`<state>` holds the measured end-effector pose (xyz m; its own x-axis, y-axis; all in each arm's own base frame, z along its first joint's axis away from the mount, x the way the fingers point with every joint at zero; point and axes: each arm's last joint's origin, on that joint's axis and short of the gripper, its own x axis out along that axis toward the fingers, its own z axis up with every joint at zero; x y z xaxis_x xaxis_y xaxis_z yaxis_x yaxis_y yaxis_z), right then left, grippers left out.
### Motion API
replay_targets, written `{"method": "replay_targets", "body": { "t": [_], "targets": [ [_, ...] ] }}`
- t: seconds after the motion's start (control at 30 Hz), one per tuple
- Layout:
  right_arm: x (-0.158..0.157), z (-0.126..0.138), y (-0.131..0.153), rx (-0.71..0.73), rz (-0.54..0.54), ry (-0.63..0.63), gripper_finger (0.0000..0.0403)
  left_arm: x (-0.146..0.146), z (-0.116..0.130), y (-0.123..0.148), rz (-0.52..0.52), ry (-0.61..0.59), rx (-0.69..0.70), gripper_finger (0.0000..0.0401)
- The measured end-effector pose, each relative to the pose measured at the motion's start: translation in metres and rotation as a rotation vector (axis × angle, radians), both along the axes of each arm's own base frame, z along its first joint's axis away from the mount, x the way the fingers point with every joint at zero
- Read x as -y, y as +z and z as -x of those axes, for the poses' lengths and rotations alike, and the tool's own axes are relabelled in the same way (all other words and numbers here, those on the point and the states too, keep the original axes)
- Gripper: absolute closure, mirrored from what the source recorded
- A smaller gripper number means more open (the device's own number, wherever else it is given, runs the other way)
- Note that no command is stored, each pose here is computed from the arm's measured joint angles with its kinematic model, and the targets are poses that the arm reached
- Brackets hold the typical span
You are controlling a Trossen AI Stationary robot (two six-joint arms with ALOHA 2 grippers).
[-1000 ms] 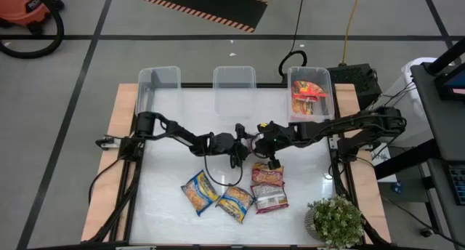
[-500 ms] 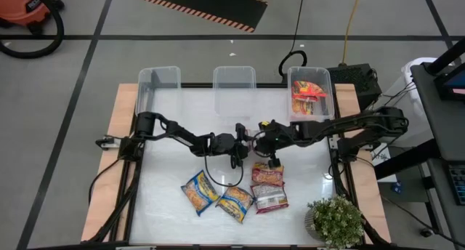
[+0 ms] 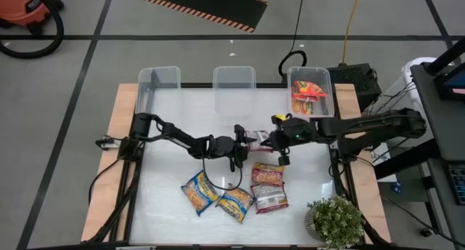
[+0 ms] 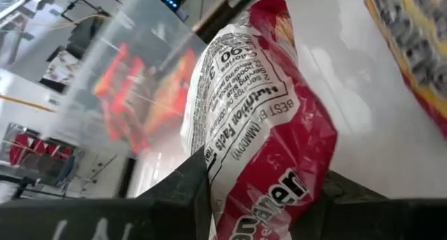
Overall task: Sort Maruchan noodles
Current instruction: Put the top red noodle pack into the middle transparent bin
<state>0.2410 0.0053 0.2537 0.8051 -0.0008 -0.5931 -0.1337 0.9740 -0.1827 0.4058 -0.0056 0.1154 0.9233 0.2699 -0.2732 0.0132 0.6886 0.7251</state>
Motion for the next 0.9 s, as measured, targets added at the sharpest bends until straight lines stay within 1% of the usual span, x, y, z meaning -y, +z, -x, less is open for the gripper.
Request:
{"method": "replay_targets", "body": {
  "t": [0.2, 0.33, 0.47, 0.6, 0.7, 0.8, 0.9],
  "targets": [
    [-0.009, 0.023, 0.020, 0.061, 0.080, -0.105, 0.0403, 0.011, 0.005, 0.038, 0.010, 0.038, 0.079, 0.0269],
    [-0.013, 0.038, 0.031, 0.115, 0.122, -0.176, 0.0403, 0.017, 0.016, 0.080, 0.063, 0.052, 0.154, 0.0269],
    [-0.017, 0.048, 0.039, 0.156, 0.145, -0.209, 0.0403, 0.015, 0.034, 0.122, 0.144, 0.082, 0.217, 0.0269],
    [-0.020, 0.054, 0.043, 0.175, 0.131, -0.205, 0.0403, 0.005, 0.055, 0.162, 0.205, 0.114, 0.296, 0.0269],
    [-0.023, 0.054, 0.043, 0.177, 0.123, -0.195, 0.0403, -0.008, 0.072, 0.185, 0.257, 0.145, 0.337, 0.0269],
    [-0.025, 0.053, 0.042, 0.172, 0.124, -0.184, 0.0403, -0.027, 0.090, 0.204, 0.365, 0.150, 0.381, 0.0269],
    [-0.026, 0.052, 0.040, 0.159, 0.137, -0.173, 0.0403, -0.045, 0.104, 0.219, 0.474, 0.149, 0.454, 0.0269]
  ]
}}
